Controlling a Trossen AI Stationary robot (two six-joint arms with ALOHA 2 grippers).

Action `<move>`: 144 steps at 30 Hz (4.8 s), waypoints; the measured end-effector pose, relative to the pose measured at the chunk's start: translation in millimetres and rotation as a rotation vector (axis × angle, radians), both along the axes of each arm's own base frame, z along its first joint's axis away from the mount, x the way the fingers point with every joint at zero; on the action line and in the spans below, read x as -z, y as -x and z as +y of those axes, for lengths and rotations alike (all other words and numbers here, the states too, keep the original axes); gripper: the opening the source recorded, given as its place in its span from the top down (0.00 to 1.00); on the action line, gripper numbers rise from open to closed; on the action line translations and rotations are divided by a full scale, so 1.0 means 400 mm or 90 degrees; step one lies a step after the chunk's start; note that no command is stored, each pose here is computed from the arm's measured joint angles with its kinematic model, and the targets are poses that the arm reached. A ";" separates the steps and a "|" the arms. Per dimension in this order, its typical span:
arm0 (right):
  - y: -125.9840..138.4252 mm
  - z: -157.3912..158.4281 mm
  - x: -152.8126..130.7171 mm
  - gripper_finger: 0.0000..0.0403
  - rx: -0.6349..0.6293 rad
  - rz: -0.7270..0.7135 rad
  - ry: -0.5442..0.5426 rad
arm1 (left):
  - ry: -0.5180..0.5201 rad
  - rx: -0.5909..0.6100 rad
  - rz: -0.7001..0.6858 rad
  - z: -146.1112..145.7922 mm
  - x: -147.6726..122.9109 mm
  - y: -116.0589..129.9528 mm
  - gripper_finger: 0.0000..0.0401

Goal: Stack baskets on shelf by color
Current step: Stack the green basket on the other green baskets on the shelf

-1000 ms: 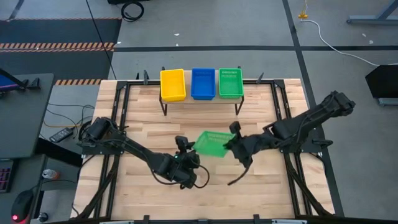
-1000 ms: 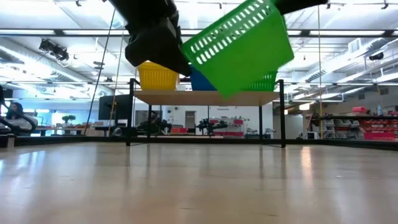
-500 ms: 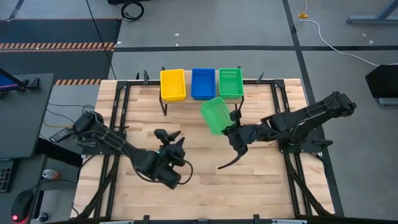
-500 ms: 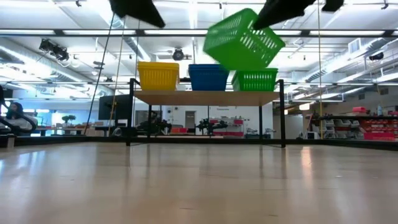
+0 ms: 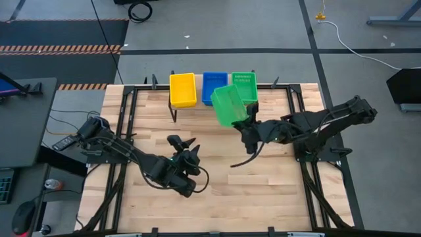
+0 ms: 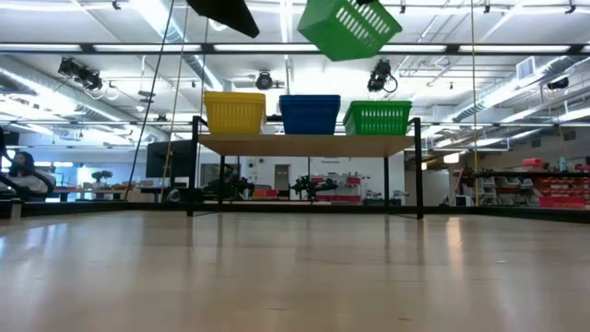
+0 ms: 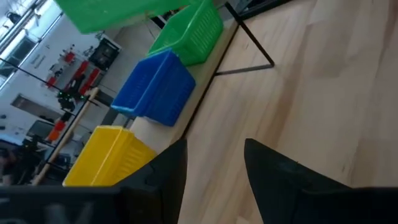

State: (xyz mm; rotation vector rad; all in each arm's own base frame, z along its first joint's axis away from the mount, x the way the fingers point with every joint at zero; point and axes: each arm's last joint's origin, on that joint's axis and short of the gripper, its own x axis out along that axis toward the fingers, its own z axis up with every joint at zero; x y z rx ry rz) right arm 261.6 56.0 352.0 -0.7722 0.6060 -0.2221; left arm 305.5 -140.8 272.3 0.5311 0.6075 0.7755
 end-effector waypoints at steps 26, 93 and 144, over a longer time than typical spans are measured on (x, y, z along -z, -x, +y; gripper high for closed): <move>-0.006 -0.073 -0.029 0.95 0.157 -0.063 0.010 | 0.208 0.407 -0.107 0.156 0.031 -0.188 0.70; 0.008 -0.332 0.022 0.96 0.269 0.000 -0.073 | 0.217 0.272 -0.296 0.465 -0.018 0.152 0.70; 0.025 -0.303 0.051 0.78 0.278 0.084 -0.099 | 0.256 0.266 -0.290 0.449 -0.035 0.194 0.70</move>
